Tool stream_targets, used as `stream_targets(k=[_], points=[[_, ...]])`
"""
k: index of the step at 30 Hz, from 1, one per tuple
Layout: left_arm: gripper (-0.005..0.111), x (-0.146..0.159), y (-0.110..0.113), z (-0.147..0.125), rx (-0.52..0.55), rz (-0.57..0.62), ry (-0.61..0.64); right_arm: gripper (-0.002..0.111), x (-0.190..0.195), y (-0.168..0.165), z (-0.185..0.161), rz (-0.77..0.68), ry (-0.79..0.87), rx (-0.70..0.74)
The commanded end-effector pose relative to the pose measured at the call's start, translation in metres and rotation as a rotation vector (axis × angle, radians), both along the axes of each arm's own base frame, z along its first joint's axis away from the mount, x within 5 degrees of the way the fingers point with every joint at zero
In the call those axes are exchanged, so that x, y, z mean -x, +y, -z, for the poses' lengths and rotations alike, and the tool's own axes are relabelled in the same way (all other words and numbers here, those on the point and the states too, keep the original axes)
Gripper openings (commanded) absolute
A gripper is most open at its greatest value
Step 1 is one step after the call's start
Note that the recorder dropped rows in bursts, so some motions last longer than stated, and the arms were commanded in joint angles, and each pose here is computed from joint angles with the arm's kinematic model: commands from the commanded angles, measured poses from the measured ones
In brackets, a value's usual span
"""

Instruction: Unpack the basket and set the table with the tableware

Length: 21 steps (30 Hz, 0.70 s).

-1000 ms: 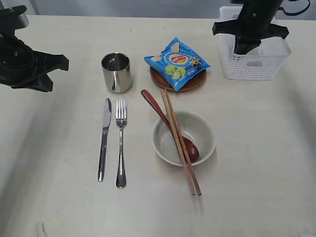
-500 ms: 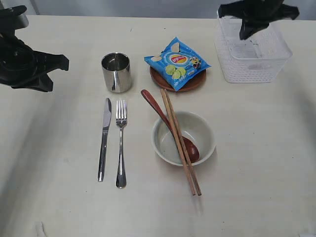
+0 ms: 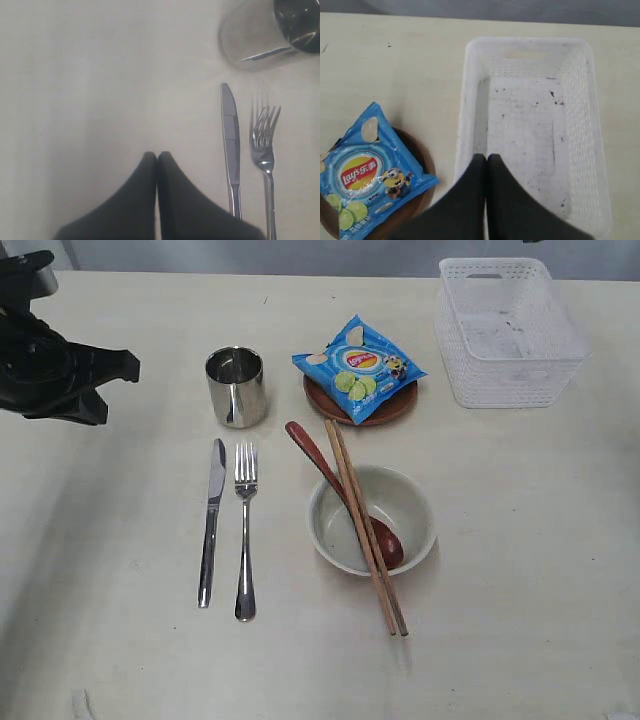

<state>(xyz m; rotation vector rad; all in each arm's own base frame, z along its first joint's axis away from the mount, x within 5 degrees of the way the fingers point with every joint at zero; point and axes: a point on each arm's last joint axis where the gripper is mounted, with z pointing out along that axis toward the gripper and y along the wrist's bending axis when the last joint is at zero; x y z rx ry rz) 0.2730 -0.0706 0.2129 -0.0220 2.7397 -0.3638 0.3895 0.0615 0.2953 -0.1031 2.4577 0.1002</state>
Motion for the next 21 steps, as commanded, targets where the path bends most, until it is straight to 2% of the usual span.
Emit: stream_targets(k=[1, 8, 12, 16, 21], points=[[0.000, 0.001, -0.001, 0.002, -0.014, 0.012, -0.006, 0.000, 0.043, -0.006, -0.005, 0.028, -0.132, -0.070], [0.000, 0.007, 0.001, 0.010, -0.018, 0.003, -0.005, 0.000, 0.102, -0.015, -0.002, 0.031, -0.244, -0.092], [0.000, 0.018, 0.004, 0.011, 0.007, -0.034, -0.051, 0.000, 0.130, -0.018, -0.004, 0.023, -0.271, -0.098], [0.000, 0.036, 0.009, -0.003, 0.037, -0.068, -0.166, 0.000, 0.163, -0.013, -0.011, -0.021, -0.381, -0.124], [0.000, 0.070, 0.017, -0.046, 0.085, -0.087, -0.402, 0.000, 0.210, -0.006, -0.026, -0.110, -0.565, -0.187]])
